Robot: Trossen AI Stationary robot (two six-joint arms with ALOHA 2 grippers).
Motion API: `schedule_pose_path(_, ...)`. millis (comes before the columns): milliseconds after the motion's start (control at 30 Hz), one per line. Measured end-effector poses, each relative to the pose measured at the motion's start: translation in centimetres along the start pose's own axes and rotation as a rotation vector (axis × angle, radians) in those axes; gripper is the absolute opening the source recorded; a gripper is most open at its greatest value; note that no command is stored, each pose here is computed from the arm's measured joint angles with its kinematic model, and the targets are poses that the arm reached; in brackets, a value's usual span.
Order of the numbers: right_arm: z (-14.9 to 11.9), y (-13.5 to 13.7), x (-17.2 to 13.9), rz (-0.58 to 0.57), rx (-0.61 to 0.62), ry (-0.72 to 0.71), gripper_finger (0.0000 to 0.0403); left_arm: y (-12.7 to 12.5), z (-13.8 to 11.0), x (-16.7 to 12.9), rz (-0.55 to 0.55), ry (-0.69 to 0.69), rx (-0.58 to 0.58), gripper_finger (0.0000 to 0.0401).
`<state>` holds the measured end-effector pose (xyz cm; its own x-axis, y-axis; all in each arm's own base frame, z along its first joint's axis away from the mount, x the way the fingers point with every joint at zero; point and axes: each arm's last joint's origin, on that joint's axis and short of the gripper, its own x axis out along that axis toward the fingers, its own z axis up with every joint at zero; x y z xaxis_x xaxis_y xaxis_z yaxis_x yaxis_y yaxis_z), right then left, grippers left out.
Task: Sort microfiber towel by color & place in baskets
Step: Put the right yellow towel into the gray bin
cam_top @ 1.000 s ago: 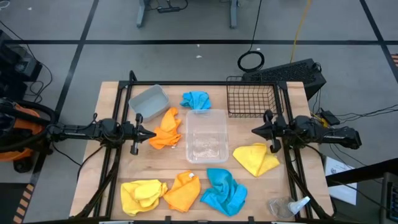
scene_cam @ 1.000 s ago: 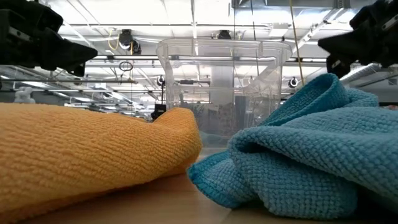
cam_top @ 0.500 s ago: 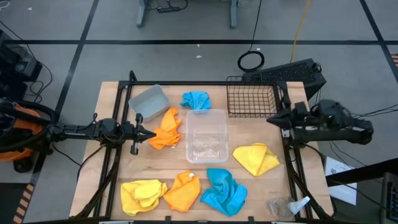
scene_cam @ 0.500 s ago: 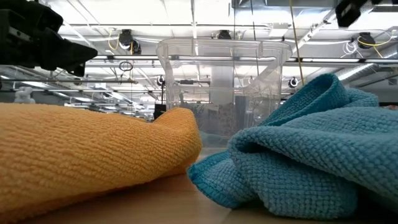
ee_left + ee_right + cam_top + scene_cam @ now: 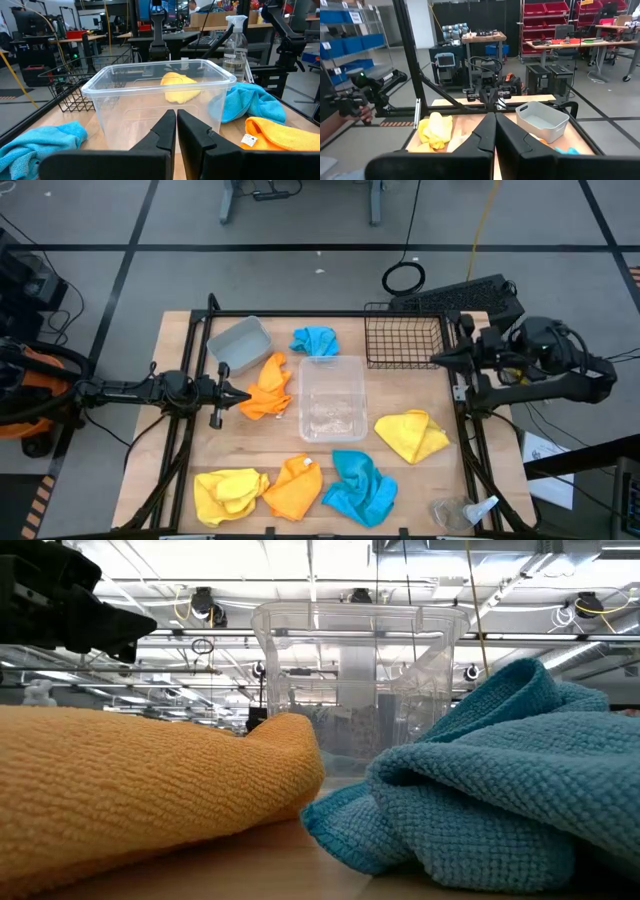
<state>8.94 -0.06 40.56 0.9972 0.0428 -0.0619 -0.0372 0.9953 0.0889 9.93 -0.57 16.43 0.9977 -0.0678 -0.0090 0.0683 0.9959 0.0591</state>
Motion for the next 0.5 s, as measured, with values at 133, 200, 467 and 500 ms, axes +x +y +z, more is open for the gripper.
schedule_pose_path(133,0.4,-0.1,1.5,-0.022,-0.028,0.024,0.0,0.0,0.0,0.0,0.0,0.0,0.0,0.0025)
schedule_pose_path(200,0.4,-0.2,2.2,-0.031,-0.043,0.037,0.0,0.0,0.0,0.0,0.0,0.0,0.0,0.0025)
schedule_pose_path(467,-1.0,-0.5,4.4,-0.019,-0.108,0.188,0.0,0.1,0.0,0.0,0.028,-0.003,0.0,0.0025)
schedule_pose_path(500,-1.2,-0.5,4.6,-0.019,-0.108,0.194,0.0,0.1,0.1,0.0,0.046,-0.007,-0.001,0.0025)
